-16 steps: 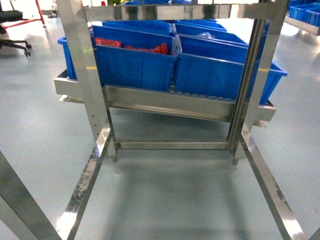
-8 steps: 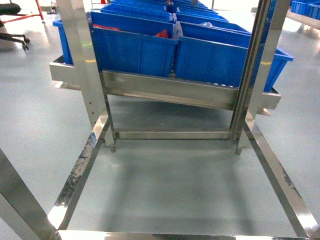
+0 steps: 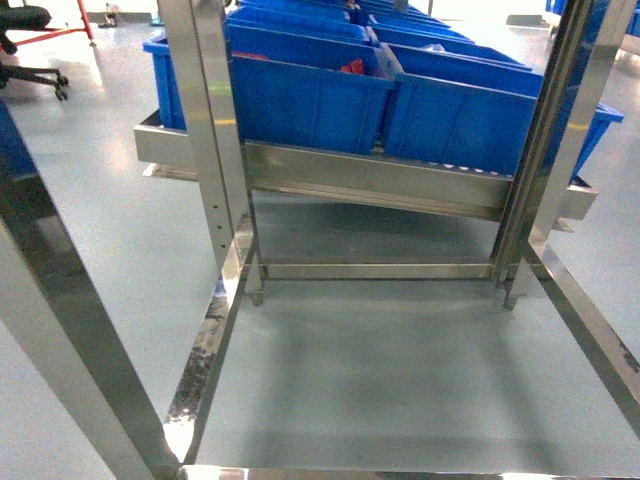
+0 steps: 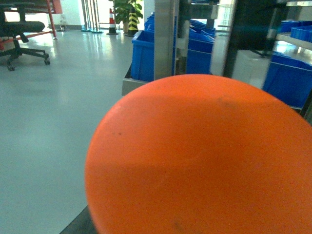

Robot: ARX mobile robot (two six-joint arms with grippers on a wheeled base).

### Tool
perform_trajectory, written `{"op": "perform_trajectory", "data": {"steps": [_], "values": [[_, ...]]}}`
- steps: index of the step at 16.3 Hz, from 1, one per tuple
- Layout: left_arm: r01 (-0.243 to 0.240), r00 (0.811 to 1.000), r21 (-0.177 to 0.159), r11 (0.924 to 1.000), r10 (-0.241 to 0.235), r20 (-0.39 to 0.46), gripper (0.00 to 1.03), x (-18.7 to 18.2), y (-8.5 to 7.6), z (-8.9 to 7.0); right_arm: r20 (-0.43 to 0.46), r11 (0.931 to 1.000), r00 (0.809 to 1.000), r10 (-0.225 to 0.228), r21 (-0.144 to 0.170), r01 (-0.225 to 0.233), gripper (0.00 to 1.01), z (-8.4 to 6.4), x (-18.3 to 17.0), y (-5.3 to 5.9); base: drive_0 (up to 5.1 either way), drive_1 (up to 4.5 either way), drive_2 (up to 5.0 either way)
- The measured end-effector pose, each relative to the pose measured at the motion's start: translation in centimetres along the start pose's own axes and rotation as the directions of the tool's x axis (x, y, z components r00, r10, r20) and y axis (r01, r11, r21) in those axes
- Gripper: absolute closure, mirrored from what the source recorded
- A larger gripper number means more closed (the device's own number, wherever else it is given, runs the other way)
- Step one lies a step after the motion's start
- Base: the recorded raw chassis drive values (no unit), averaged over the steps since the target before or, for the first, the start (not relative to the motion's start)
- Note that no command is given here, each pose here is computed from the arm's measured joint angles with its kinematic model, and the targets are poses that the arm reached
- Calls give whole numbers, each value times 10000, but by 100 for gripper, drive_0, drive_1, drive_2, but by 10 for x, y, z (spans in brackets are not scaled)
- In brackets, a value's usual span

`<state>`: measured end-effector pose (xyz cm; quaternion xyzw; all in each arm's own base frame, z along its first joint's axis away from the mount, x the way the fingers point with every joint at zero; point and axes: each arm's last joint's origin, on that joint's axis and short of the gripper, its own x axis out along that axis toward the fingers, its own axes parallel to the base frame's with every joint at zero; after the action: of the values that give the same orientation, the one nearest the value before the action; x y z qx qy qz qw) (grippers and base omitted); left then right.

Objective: Pick capacitor and pack into box

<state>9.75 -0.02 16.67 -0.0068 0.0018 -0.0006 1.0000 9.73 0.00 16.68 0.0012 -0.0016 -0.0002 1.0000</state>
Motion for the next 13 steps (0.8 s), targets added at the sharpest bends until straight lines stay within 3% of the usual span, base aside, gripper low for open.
{"op": "perform_trajectory", "data": {"steps": [13], "values": [[16,10000,0,10000,-16,23,59,0,0,0,-46,10000,10000,0,0,0,3,0,0,0,-497,249,249]]}}
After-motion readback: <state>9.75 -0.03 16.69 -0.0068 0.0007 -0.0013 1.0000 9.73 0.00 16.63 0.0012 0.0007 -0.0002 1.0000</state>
